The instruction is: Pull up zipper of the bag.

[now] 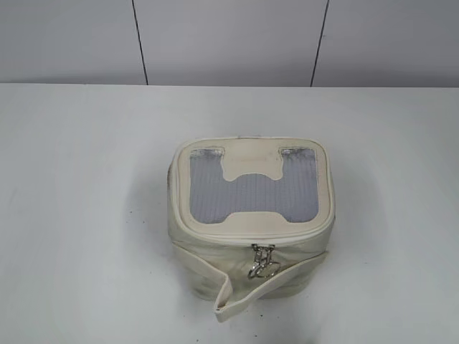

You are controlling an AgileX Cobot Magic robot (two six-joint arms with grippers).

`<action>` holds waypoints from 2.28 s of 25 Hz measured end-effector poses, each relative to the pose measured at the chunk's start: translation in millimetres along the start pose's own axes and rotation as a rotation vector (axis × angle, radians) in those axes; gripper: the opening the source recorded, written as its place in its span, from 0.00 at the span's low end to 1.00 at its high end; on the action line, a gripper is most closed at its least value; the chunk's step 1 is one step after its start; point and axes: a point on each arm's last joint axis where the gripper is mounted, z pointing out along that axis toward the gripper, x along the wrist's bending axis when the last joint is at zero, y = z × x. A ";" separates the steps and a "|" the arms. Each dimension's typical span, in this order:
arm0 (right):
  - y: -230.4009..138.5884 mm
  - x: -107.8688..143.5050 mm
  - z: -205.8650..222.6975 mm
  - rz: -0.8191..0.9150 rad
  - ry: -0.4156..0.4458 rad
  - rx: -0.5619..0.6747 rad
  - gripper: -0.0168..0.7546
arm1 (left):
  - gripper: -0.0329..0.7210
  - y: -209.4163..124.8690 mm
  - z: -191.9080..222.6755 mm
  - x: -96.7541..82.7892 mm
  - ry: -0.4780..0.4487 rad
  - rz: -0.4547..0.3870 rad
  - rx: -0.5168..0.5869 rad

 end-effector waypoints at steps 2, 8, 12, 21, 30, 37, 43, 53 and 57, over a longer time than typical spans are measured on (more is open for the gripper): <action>-19.2 0.3 -11.1 -0.006 -0.001 -0.042 0.74 | 0.44 -22.5 -8.3 1.3 -0.002 0.028 -0.043; -77.4 2.0 -44.6 -0.038 0.000 -0.220 0.74 | 0.44 -83.2 -39.5 4.3 -0.013 0.082 -0.262; -105.6 3.2 -57.4 -0.069 -0.002 -0.347 0.74 | 0.44 -113.7 -57.3 3.0 -0.034 0.161 -0.420; -134.8 9.8 -55.8 -0.071 0.062 -0.450 0.74 | 0.44 -131.3 -50.4 -5.7 -0.133 0.161 -0.490; -131.6 10.8 -34.8 -0.088 0.070 -0.466 0.74 | 0.44 -130.8 -46.9 -3.6 -0.105 0.169 -0.491; -131.5 10.8 -34.7 -0.089 0.070 -0.468 0.74 | 0.44 -130.5 -47.0 -3.2 -0.100 0.171 -0.495; -131.4 10.8 -34.7 -0.090 0.070 -0.469 0.74 | 0.44 -130.5 -46.9 -3.2 -0.100 0.171 -0.494; -131.4 10.8 -34.7 -0.091 0.070 -0.469 0.74 | 0.44 -130.3 -46.8 -3.7 -0.061 0.143 -0.493; -131.3 10.9 -34.7 -0.089 0.068 -0.470 0.74 | 0.44 -129.8 -46.4 -5.0 0.036 0.068 -0.487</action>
